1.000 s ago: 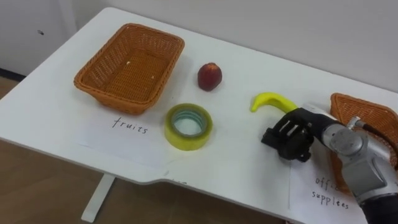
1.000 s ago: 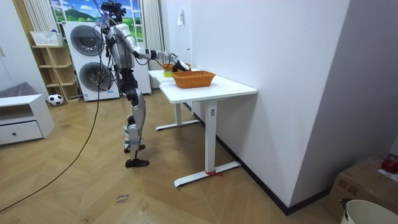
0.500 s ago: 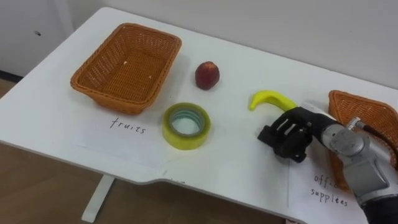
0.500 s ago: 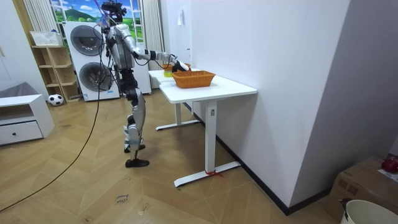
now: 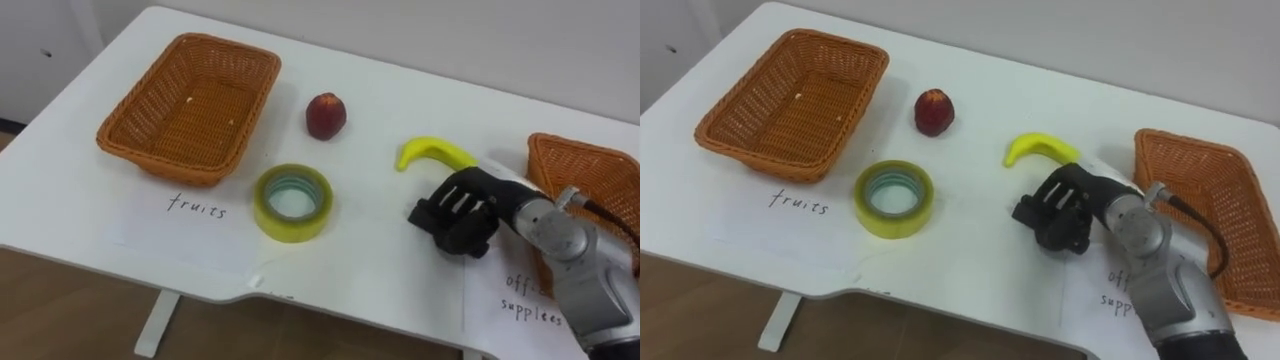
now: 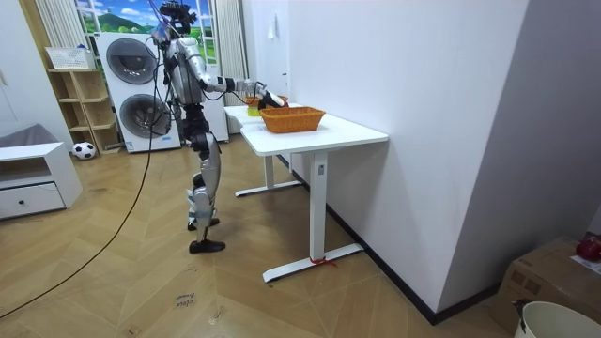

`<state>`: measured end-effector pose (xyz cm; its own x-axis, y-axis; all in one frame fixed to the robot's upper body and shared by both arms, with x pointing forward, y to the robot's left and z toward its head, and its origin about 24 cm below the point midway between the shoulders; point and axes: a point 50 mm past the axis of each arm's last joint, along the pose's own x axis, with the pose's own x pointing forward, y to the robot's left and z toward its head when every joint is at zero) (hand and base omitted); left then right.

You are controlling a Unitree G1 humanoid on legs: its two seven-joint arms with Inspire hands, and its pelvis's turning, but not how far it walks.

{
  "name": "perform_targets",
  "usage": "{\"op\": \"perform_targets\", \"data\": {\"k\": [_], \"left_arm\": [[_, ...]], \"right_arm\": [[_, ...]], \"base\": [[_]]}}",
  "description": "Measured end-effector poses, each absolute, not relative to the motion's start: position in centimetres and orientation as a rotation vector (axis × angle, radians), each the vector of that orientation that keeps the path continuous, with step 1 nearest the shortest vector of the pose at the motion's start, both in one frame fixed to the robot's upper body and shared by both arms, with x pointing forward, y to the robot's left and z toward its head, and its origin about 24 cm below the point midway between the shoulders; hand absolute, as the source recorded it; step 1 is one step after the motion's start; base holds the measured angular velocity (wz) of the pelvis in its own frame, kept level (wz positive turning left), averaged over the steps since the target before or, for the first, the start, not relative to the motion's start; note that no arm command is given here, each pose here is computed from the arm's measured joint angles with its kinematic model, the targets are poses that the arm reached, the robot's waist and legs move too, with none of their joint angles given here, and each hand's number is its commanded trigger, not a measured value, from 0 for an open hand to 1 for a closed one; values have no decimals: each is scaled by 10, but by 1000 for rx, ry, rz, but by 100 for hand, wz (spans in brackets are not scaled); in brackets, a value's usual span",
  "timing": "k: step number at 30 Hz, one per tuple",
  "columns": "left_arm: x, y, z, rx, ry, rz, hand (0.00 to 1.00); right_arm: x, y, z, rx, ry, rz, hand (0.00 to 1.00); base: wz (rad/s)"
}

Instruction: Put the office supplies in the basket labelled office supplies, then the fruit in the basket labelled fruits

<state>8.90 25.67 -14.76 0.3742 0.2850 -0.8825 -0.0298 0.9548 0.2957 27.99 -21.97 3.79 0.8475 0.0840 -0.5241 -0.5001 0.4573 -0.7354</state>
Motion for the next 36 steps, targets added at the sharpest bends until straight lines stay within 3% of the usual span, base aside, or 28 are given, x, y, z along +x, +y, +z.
{"op": "perform_targets", "data": {"k": [12, 23, 36], "left_arm": [[75, 255, -151, 194, 1181, 250, 0], [56, 259, -155, 160, 1231, 316, 0], [47, 261, -155, 149, 1240, 339, 0]], "right_arm": [[283, -211, 85, -1070, 215, 319, 100], [278, -229, 131, -958, 10, 129, 100], [276, -243, 141, -919, -49, 13, 100]], "base": [[0], [-7], [-1]]}}
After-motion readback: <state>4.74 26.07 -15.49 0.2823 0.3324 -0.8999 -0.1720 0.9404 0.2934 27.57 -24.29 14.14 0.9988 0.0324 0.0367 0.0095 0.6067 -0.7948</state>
